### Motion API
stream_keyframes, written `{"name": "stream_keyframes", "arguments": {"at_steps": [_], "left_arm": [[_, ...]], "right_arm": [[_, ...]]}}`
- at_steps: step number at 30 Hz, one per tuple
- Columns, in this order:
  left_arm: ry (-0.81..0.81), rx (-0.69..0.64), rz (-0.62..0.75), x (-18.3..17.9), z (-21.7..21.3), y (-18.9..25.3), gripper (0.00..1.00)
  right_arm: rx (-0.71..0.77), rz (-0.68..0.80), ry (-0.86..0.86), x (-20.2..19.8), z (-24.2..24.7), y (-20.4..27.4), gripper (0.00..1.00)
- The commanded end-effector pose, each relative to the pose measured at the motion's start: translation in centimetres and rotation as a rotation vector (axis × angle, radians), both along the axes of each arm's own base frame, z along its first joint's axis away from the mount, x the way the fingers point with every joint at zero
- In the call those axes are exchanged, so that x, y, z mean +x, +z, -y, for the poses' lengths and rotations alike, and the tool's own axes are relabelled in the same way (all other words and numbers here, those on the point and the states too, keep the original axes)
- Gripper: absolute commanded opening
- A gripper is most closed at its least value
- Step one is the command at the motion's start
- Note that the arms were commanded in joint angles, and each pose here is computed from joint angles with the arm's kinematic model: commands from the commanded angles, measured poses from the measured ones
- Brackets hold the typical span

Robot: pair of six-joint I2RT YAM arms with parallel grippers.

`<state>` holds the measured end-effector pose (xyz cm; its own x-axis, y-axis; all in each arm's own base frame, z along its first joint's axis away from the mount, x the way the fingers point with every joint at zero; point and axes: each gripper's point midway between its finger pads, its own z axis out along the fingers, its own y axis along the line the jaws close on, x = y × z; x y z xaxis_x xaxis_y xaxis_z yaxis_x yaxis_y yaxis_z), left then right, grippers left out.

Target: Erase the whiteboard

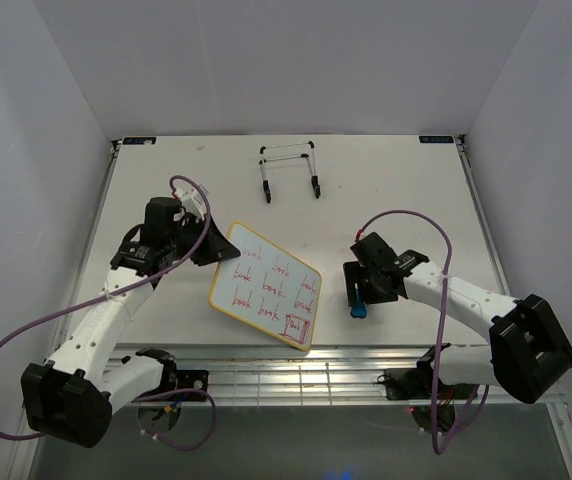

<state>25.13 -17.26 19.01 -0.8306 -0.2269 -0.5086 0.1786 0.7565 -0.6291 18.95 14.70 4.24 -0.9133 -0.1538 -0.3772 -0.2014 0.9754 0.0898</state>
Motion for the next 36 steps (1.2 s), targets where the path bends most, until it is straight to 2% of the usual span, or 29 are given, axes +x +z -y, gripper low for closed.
{"name": "stream_keyframes", "arguments": {"at_steps": [1, 5, 9, 15, 24, 36], "left_arm": [[0.04, 0.169, -0.008, -0.8, -2.7, -3.3, 0.0], [0.056, 0.184, 0.004, -0.8, -3.1, -3.4, 0.0], [0.054, 0.184, 0.003, -0.8, -3.1, -3.5, 0.0], [0.05, 0.183, 0.006, -0.9, -3.1, -3.5, 0.0], [0.037, 0.173, 0.012, -0.9, -2.9, -3.7, 0.0], [0.04, 0.158, 0.005, -1.0, -2.6, -4.3, 0.0]], "right_arm": [[-0.009, 0.068, -0.045, 1.7, -0.4, 0.9, 0.72], [-0.021, 0.065, -0.049, 1.8, -0.5, 0.5, 0.59], [-0.038, 0.052, -0.045, 1.8, -0.6, 0.0, 0.49], [-0.043, 0.041, -0.04, 1.5, -1.0, -0.5, 0.5], [-0.042, 0.127, -0.084, 2.4, -0.9, 1.8, 0.51], [-0.007, 0.101, -0.07, 2.2, -2.0, 0.8, 0.53]]}}
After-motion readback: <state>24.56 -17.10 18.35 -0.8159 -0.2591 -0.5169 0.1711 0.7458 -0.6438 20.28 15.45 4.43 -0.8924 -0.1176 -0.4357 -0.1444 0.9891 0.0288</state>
